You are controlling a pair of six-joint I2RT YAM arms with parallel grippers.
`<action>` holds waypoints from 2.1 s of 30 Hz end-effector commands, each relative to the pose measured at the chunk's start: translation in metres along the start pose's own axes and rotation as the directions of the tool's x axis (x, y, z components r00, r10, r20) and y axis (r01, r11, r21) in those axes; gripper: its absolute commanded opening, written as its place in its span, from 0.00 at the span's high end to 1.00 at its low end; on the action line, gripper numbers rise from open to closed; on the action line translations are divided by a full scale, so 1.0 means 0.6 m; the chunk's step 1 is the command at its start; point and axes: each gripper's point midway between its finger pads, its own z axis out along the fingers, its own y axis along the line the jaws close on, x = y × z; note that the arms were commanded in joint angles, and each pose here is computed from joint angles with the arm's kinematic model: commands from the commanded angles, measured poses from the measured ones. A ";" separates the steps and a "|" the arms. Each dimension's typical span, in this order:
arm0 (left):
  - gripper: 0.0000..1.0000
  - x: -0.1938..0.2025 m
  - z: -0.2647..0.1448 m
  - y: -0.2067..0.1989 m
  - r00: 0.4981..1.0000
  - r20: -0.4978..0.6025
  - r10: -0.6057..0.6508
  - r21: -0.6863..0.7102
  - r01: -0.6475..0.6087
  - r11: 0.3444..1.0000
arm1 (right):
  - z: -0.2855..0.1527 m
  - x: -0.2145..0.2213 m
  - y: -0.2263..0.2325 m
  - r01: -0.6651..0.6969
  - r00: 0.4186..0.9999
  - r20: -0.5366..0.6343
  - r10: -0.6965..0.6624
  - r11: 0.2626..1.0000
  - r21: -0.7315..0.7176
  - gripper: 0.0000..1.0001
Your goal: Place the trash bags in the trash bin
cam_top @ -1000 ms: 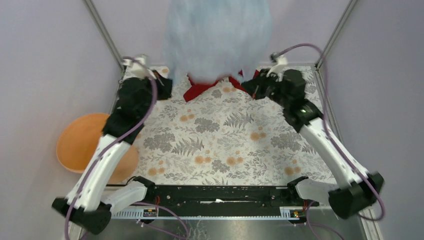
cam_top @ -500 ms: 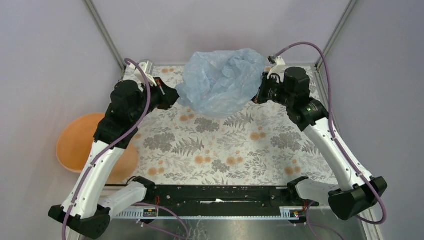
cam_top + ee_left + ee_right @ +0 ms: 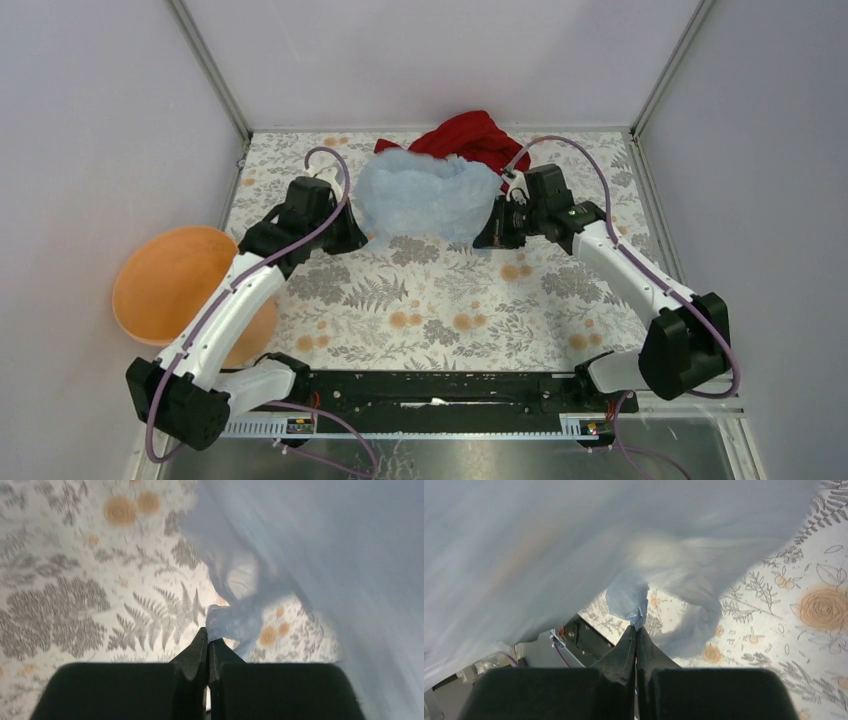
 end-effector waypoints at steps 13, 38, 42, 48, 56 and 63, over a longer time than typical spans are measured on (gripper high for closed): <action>1.00 -0.186 -0.245 -0.275 0.956 0.293 0.001 0.594 -0.183 0.784 | -0.187 -0.137 0.288 0.371 0.903 0.366 -0.223 0.834 -0.408 1.00; 1.00 -0.194 -0.164 -0.269 0.943 0.320 -0.095 0.518 -0.091 0.851 | -0.137 -0.151 0.341 0.278 0.943 0.318 -0.099 0.761 -0.586 0.88; 1.00 -0.196 -0.155 -0.276 0.946 0.305 -0.111 0.535 -0.074 0.842 | -0.131 -0.152 0.346 0.285 0.941 0.324 -0.103 0.757 -0.588 0.84; 1.00 -0.201 -0.135 -0.284 0.950 0.275 -0.147 0.554 -0.032 0.832 | -0.112 -0.154 0.354 0.330 0.922 0.363 -0.134 0.762 -0.557 0.70; 1.00 -0.198 -0.103 -0.287 0.955 0.232 -0.187 0.563 0.025 0.826 | -0.072 -0.138 0.339 0.349 0.912 0.375 -0.164 0.790 -0.504 0.54; 1.00 -0.168 -0.064 -0.292 0.965 0.165 -0.204 0.569 0.076 0.819 | -0.053 -0.099 0.330 0.388 0.899 0.381 -0.214 0.792 -0.471 0.30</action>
